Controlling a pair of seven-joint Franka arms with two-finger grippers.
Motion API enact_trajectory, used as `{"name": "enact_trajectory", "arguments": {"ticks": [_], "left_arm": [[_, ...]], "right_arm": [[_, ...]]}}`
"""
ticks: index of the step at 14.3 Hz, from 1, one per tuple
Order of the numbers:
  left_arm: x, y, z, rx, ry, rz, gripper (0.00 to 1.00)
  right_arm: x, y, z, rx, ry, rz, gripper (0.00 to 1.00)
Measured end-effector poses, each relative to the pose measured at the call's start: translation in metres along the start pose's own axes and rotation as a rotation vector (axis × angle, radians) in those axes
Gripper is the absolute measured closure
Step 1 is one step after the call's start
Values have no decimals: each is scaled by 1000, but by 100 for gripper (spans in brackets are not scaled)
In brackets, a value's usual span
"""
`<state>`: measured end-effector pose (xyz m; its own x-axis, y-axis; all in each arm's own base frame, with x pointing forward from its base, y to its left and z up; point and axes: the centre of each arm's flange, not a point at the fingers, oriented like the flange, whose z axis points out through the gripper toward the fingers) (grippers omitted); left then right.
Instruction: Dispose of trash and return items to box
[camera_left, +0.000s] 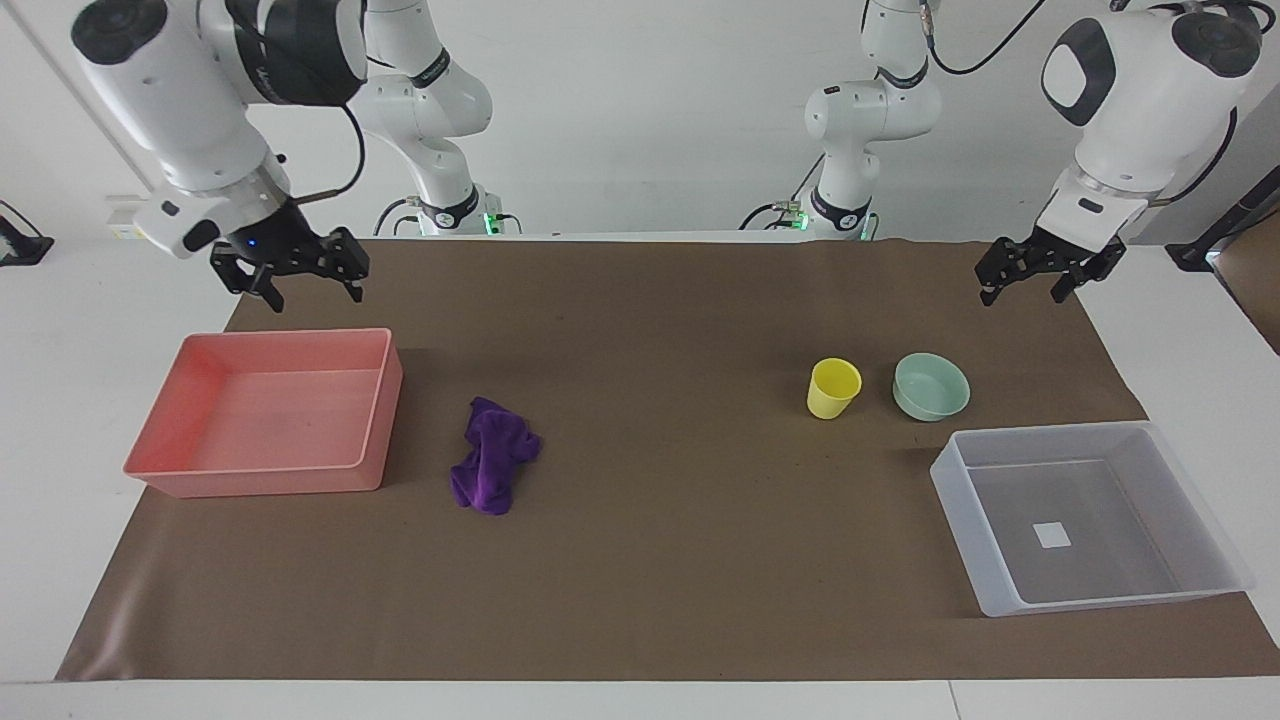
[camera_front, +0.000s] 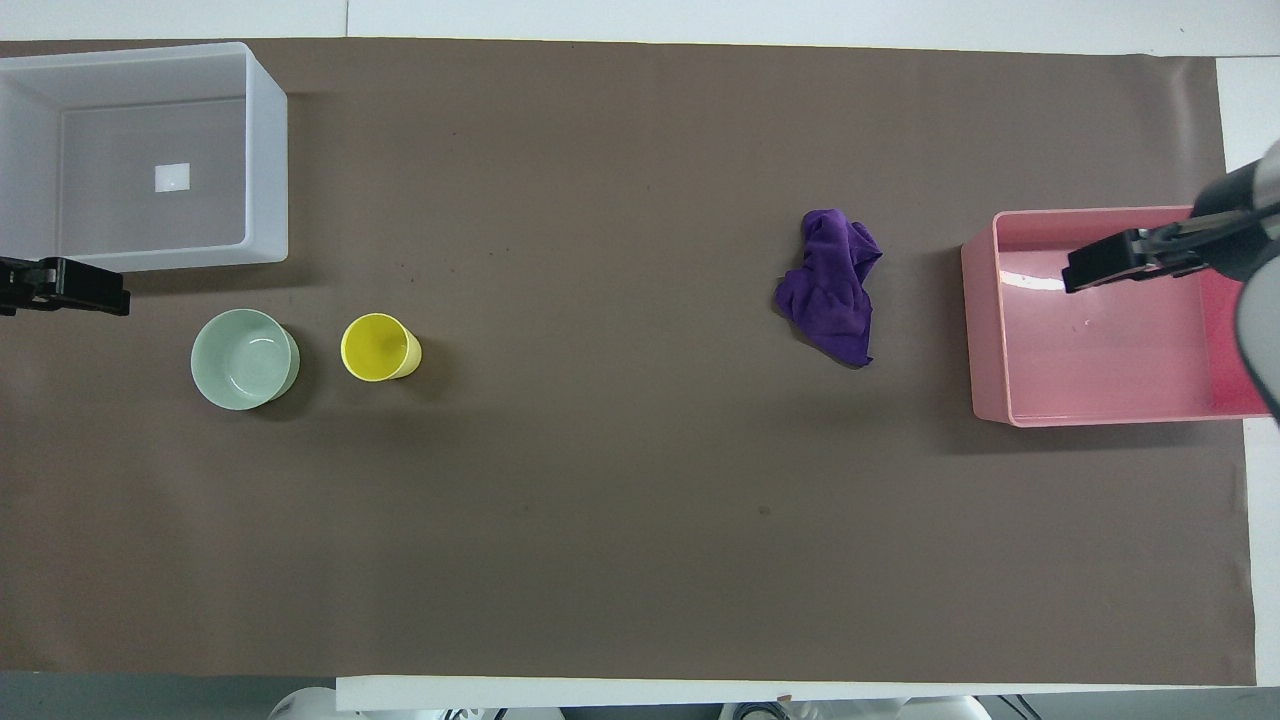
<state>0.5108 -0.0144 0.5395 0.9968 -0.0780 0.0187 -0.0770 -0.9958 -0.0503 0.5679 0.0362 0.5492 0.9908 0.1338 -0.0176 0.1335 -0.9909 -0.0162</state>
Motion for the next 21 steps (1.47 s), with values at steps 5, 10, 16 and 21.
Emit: {"name": "enact_trajectory", "arguments": {"ticks": [5, 10, 16, 21], "left_arm": [[-21, -6, 97, -3, 34, -74, 0], [-35, 1, 197, -16, 19, -135, 7], [-33, 2, 219, -20, 5, -152, 78], [-30, 2, 190, -15, -22, -152, 94]], "right_arm": [[47, -77, 113, -7, 61, 1, 0], [50, -89, 213, -13, 53, 21, 1], [51, -91, 229, -15, 38, 33, 59], [53, -92, 215, -12, 63, 30, 94]]}}
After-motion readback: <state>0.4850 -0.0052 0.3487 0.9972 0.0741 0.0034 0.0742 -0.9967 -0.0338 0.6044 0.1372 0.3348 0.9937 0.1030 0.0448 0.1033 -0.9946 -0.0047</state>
